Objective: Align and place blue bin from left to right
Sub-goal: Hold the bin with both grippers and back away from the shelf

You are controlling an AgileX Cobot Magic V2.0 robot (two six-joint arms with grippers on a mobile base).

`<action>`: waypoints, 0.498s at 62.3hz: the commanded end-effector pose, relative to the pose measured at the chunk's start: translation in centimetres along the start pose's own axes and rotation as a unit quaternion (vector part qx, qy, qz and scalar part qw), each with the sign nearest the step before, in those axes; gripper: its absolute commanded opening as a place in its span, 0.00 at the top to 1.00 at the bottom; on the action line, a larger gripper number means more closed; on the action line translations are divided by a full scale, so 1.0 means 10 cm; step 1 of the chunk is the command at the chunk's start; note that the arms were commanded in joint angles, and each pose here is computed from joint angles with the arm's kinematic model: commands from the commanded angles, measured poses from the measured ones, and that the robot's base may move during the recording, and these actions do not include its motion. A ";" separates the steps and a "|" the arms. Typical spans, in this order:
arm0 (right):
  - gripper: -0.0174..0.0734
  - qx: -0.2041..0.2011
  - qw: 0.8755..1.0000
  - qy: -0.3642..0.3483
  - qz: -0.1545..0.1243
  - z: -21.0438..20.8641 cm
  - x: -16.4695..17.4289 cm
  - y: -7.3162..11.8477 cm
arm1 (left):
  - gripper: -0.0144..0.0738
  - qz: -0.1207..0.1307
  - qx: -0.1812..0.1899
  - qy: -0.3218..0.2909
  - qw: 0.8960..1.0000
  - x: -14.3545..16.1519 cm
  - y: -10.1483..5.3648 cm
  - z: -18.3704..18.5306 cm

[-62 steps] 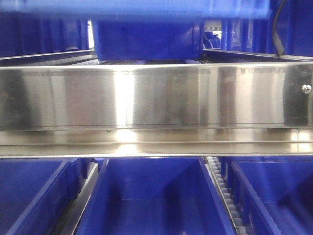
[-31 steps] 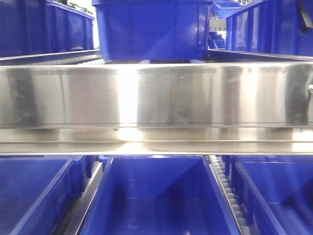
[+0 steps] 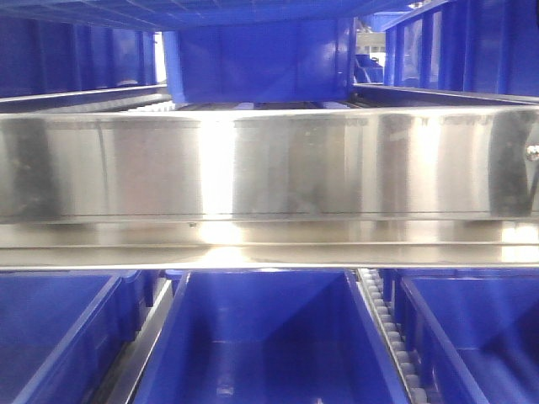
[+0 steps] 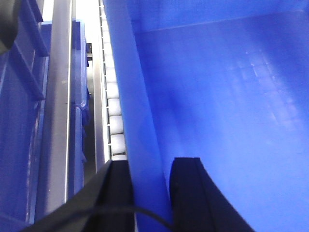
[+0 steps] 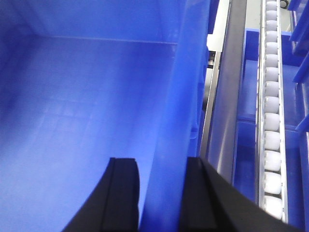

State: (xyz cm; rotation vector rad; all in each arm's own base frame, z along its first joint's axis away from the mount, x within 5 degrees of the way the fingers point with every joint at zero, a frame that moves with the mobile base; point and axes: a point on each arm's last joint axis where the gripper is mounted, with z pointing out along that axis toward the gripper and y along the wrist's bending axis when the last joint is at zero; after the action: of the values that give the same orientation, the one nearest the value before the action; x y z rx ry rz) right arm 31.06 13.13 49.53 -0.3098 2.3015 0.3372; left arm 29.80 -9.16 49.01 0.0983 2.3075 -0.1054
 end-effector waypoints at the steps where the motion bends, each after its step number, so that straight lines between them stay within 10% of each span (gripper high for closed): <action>1: 0.88 -0.007 0.997 -0.071 -0.013 -0.20 -0.10 0.02 | 0.85 0.014 0.006 -0.046 0.999 -0.06 -0.01 -0.14; 31: 0.88 -0.007 0.997 -0.071 -0.013 -0.20 -0.10 0.02 | 0.85 0.014 0.006 -0.046 0.999 -0.06 -0.01 -0.14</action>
State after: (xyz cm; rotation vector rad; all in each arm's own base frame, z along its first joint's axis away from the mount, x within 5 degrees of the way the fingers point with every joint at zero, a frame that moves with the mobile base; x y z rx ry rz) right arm 31.06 13.13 49.53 -0.3075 2.3020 0.3383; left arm 29.80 -9.16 49.01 0.0960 2.3077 -0.1064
